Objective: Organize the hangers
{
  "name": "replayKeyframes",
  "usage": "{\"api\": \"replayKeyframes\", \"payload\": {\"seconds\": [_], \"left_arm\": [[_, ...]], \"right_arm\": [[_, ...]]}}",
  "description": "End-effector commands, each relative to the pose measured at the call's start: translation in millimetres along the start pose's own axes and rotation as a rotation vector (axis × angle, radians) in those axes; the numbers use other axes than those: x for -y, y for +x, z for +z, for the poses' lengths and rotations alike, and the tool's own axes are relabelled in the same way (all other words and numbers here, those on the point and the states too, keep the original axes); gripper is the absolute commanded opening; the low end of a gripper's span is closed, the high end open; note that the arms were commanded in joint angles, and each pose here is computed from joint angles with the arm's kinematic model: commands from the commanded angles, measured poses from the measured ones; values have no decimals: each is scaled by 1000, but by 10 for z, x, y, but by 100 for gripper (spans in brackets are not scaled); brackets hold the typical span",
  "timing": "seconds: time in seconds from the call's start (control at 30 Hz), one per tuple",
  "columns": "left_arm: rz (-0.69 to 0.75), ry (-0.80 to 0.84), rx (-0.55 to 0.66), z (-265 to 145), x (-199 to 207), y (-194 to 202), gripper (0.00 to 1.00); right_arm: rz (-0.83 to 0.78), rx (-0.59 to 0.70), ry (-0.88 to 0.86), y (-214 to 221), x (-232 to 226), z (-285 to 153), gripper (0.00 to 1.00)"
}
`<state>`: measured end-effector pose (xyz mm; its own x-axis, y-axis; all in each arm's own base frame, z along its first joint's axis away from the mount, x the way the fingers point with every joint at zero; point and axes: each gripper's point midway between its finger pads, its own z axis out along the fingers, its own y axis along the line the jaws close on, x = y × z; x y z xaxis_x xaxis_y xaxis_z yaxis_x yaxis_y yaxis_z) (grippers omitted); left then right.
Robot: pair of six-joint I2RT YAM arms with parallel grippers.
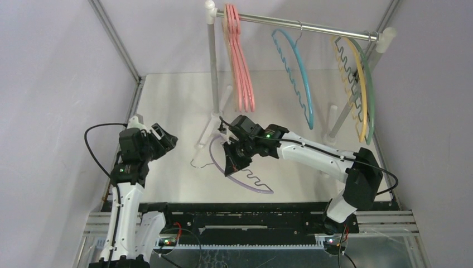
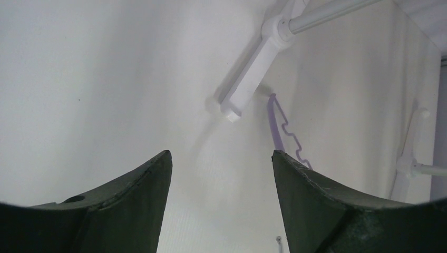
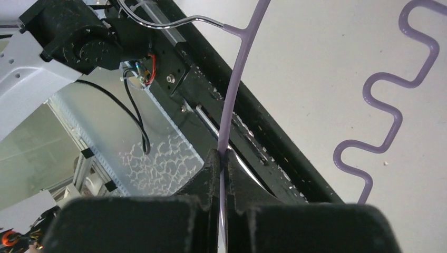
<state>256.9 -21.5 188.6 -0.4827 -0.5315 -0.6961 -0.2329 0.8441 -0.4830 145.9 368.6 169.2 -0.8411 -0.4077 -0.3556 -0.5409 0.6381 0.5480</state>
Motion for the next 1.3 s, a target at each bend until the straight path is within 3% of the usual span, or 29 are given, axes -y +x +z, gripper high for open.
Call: {"api": "replayKeyframes", "payload": {"seconds": [0.0,0.27,0.47,0.7,0.97,1.27], "left_arm": [[-12,35,-2,14,-10,111,74],[-13,62,-15,48,21,151,74],[0,58,-42,76,-7,210,74],[3,76,-41,101,43,163,74],[-1,100,-20,97,127,58,73],[-15,197,-46,96,273,135,72]], "right_arm": [[8,28,-70,16,-193,-159,0],[-67,-93,-70,511,-327,-41,0],[-105,-92,-105,617,-611,-172,0],[-152,34,-106,464,-870,-791,0],[-94,214,-103,458,-835,-1520,0],[1,343,-83,304,-589,-1715,0]]}}
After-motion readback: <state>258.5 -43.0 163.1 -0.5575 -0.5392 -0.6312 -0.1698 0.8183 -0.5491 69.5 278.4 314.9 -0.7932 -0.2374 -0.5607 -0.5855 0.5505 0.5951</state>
